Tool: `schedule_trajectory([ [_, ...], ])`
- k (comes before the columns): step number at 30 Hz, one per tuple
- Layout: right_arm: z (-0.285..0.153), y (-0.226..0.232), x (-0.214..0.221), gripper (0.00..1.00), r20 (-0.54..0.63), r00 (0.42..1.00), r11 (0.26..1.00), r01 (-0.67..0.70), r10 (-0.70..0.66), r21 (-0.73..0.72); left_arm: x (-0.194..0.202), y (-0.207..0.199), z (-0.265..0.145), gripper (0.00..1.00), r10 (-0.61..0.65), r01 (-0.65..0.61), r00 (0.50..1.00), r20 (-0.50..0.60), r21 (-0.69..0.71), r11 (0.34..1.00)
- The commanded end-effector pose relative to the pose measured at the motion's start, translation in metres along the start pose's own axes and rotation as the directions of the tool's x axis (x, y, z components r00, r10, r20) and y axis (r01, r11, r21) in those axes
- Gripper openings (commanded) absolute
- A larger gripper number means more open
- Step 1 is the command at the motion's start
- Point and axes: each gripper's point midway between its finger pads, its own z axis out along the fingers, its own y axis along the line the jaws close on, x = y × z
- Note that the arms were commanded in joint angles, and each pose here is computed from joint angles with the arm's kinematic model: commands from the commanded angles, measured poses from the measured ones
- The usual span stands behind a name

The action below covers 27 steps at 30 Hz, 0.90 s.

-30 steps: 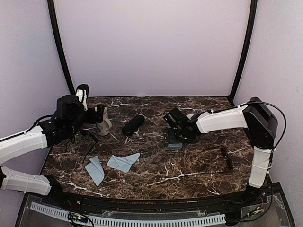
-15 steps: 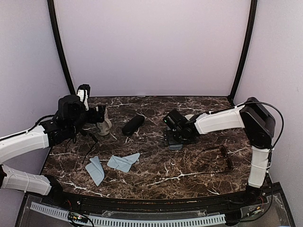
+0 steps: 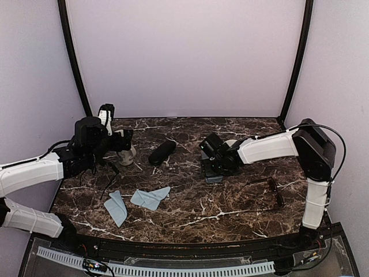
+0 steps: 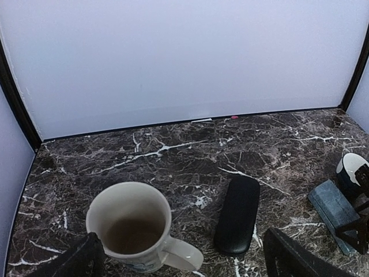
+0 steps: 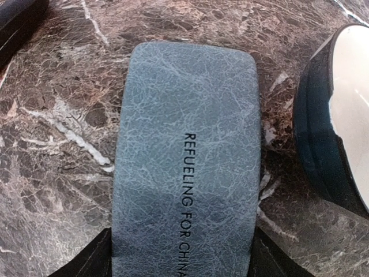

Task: Organize the sunglasses
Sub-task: Pick up the sunglasses case from the center of the board.

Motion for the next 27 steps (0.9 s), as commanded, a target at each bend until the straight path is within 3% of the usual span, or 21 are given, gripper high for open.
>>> schedule_trajectory([
  [1,-0.018,0.0,-0.005,0.48,0.031,0.993,0.991,0.119,-0.118,-0.058,0.009,-0.025,0.005,0.98,0.033,-0.035,0.999,0.021,0.129,0.991],
  [5,-0.045,0.012,-0.005,0.42,0.095,0.967,0.946,0.252,-0.237,-0.205,0.019,-0.062,-0.001,0.98,0.033,-0.059,0.996,0.081,0.346,0.937],
  [11,-0.097,0.044,-0.004,0.38,0.217,0.921,0.808,0.389,-0.324,-0.443,0.045,-0.107,-0.018,0.96,0.033,-0.098,0.993,0.116,0.608,0.788],
  [15,-0.146,0.062,-0.016,0.35,0.339,0.889,0.692,0.454,-0.308,-0.562,0.064,-0.135,-0.033,0.95,0.032,-0.105,0.993,0.11,0.761,0.64],
  [20,-0.194,0.085,-0.027,0.3,0.437,0.868,0.539,0.49,-0.235,-0.685,0.064,-0.162,-0.048,0.98,-0.055,-0.033,0.996,0.066,0.886,0.462],
  [23,-0.214,0.097,-0.034,0.28,0.461,0.867,0.466,0.492,-0.188,-0.735,0.055,-0.168,-0.054,0.99,-0.131,-0.002,0.99,0.058,0.92,0.392],
  [27,-0.228,0.106,-0.039,0.26,0.469,0.872,0.402,0.484,-0.142,-0.777,0.049,-0.187,-0.072,0.99,-0.189,0.032,0.982,0.015,0.97,0.24],
])
